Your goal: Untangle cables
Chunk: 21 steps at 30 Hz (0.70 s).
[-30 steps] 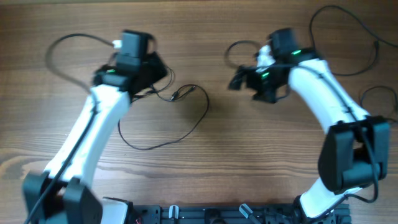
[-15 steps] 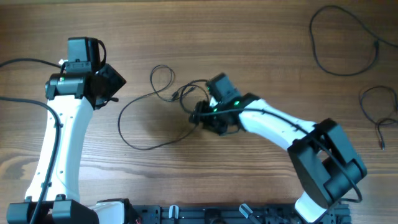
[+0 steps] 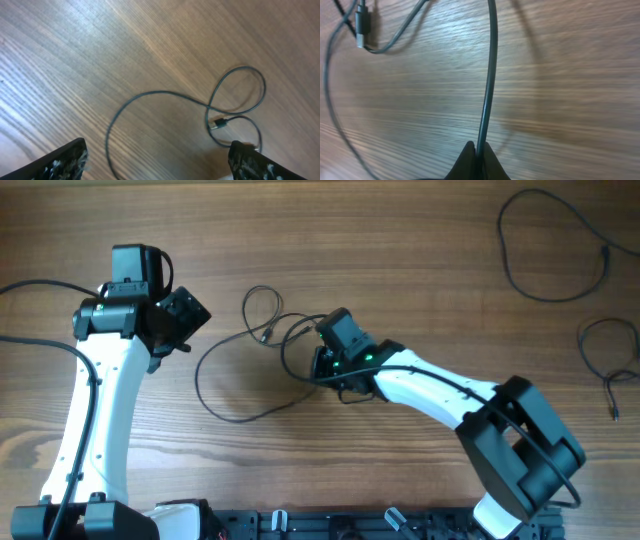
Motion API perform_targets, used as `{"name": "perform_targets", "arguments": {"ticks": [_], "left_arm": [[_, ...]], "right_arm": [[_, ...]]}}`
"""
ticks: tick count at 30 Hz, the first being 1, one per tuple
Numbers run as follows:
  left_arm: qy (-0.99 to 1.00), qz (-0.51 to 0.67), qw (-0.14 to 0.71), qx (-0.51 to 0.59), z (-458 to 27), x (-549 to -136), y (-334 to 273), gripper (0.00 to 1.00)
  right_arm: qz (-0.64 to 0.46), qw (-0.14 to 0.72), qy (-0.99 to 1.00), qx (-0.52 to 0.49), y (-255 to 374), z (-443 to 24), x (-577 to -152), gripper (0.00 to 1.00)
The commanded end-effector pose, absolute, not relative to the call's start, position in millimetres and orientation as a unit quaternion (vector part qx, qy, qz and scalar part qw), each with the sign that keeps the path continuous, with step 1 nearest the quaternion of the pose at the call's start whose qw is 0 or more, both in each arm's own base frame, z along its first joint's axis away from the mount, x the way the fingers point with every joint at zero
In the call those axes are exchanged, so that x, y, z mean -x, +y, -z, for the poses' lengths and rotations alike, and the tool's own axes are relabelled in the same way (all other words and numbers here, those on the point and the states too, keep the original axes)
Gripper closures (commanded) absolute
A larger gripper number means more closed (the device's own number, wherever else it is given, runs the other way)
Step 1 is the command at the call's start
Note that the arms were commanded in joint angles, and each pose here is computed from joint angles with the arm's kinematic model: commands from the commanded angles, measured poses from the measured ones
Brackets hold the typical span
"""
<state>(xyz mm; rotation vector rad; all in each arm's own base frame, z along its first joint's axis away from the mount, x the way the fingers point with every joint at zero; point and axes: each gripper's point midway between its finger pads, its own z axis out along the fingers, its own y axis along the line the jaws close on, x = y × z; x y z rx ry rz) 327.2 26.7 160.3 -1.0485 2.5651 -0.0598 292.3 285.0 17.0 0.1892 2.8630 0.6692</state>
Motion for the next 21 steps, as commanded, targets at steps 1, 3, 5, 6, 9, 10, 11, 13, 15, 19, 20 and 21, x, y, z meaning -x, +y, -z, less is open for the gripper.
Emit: {"name": "perform_targets", "arguments": {"ticks": [1, 3, 5, 6, 9, 10, 11, 13, 15, 19, 20, 21], "left_arm": [[0.91, 0.012, 0.18, 0.373, -161.0, -322.9, 30.2, 0.07], [0.91, 0.012, 0.179, 0.373, -159.6, -322.2, 30.2, 0.07], [0.911, 0.011, 0.176, 0.374, -156.6, -321.1, 30.2, 0.06], [0.909, 0.011, 0.175, 0.377, -155.8, -320.6, 30.2, 0.06], [0.909, 0.017, 0.171, 0.38, -149.7, -319.9, 28.0, 0.06], [0.909, 0.021, 0.17, 0.379, -147.2, -320.2, 26.6, 0.06], [0.91, 0.026, 0.168, 0.378, -144.2, -320.4, 24.7, 0.05], [0.911, 0.038, 0.162, 0.376, -137.8, -320.0, 20.2, 0.04], [0.912, 0.044, 0.157, 0.375, -132.8, -319.0, 17.2, 0.04], [0.914, 0.05, 0.145, 0.376, -122.7, -314.7, 14.0, 0.04], [0.914, 0.05, 0.143, 0.376, -121.3, -313.6, 13.7, 0.04], [0.915, 0.049, 0.14, 0.376, -119.8, -312.2, 13.6, 0.04]], "right_arm": [[-0.215, 0.176, 0.96, 0.03, 259.0, -65.4, -318.9, 0.96], [-0.205, 0.21, 0.955, 0.05, 241.5, -91.0, -327.4, 0.96], [-0.186, 0.262, 0.944, 0.078, 216.6, -127.7, -334.5, 0.96], [-0.176, 0.28, 0.94, 0.079, 206.8, -139.1, -336.7, 0.96], [-0.108, 0.375, 0.919, 0.052, 154.6, -190.6, -351.0, 0.96], [-0.086, 0.403, 0.91, 0.042, 139.0, -206.0, -355.4, 0.96], [-0.068, 0.425, 0.902, 0.035, 126.6, -217.7, -358.9, 0.96], [-0.028, 0.481, 0.876, 0.014, 94.2, -249.6, -368.2, 0.96], [-0.007, 0.516, 0.857, 0.0, 72.2, -270.1, -376.2, 0.96], [0.015, 0.566, 0.823, -0.047, 32.2, -300.8, -395.0, 0.96], [0.018, 0.578, 0.814, -0.058, 23.4, -309.1, -398.8, 0.96], [0.022, 0.594, 0.801, -0.073, 12.6, -321.0, -403.7, 0.96]]}}
